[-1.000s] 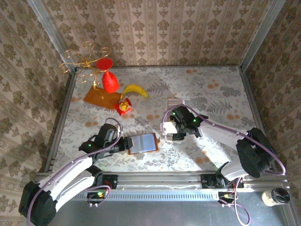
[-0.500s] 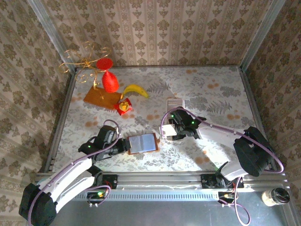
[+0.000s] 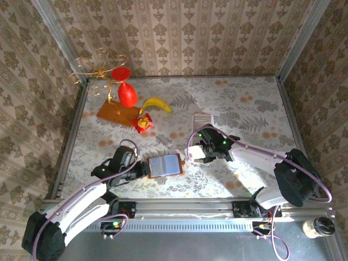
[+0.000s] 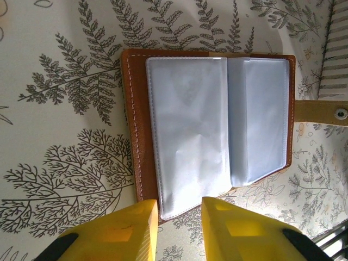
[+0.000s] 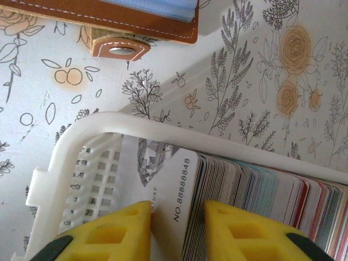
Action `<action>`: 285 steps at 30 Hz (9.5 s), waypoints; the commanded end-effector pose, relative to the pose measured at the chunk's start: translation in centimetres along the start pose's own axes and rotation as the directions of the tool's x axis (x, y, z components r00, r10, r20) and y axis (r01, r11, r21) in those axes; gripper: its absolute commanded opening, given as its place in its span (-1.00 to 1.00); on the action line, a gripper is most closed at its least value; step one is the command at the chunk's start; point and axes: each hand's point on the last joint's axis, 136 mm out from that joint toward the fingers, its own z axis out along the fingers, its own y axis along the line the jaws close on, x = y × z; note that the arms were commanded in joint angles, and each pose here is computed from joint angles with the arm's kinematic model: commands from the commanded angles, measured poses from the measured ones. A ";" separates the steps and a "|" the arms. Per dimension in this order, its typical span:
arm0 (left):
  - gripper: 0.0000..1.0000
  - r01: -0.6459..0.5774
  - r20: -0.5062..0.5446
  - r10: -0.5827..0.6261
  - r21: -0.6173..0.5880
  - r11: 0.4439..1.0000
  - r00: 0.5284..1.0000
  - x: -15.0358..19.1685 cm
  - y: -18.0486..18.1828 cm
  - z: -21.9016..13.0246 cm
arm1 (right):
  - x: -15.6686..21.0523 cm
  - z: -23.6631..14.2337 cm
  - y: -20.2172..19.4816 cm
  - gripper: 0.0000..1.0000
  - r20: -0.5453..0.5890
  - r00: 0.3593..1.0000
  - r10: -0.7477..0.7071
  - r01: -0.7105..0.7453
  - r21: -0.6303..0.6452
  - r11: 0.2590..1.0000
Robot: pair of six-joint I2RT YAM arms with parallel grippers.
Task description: Put the credit cards into the card holder
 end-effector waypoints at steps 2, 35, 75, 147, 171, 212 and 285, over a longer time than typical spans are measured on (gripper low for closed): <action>-0.46 0.020 0.005 -0.020 -0.004 1.000 1.000 0.1 0.4 0.1 | 0.7 -0.4 -0.2 -0.58 -0.029 1.000 -0.008 0.008 0.019 1.000; -0.29 -0.002 -0.005 0.002 0.001 1.000 1.000 -0.5 -0.3 0.3 | -4.0 -9.7 1.0 -1.00 0.244 0.871 0.426 -0.415 -0.096 0.905; -0.05 -0.107 -0.100 0.092 -0.154 0.982 0.991 -1.4 -0.1 2.7 | -13.5 4.2 -1.7 -1.00 -0.030 -0.402 0.915 -0.843 -0.377 -0.383; -0.63 -0.117 -0.173 0.074 -0.254 0.960 0.982 1.4 3.7 3.2 | -11.9 5.9 2.8 -1.00 -0.054 -0.629 0.775 -0.710 -0.367 -0.601; -0.58 -0.122 -0.177 0.079 -0.250 0.961 0.981 1.6 3.5 3.3 | -15.5 5.6 1.9 -1.00 -0.088 -0.566 0.820 -0.692 -0.491 -0.530; -0.57 -0.115 -0.171 0.077 -0.228 0.967 0.982 1.9 3.5 3.6 | -13.8 6.5 3.5 -0.38 -0.095 -0.289 0.953 -0.935 -0.186 -0.302; -0.70 -0.019 -0.062 0.012 -0.116 0.993 0.998 -3.3 0.8 5.3 | -12.0 3.8 1.7 -0.48 0.032 -0.216 0.976 -0.973 -0.087 -0.213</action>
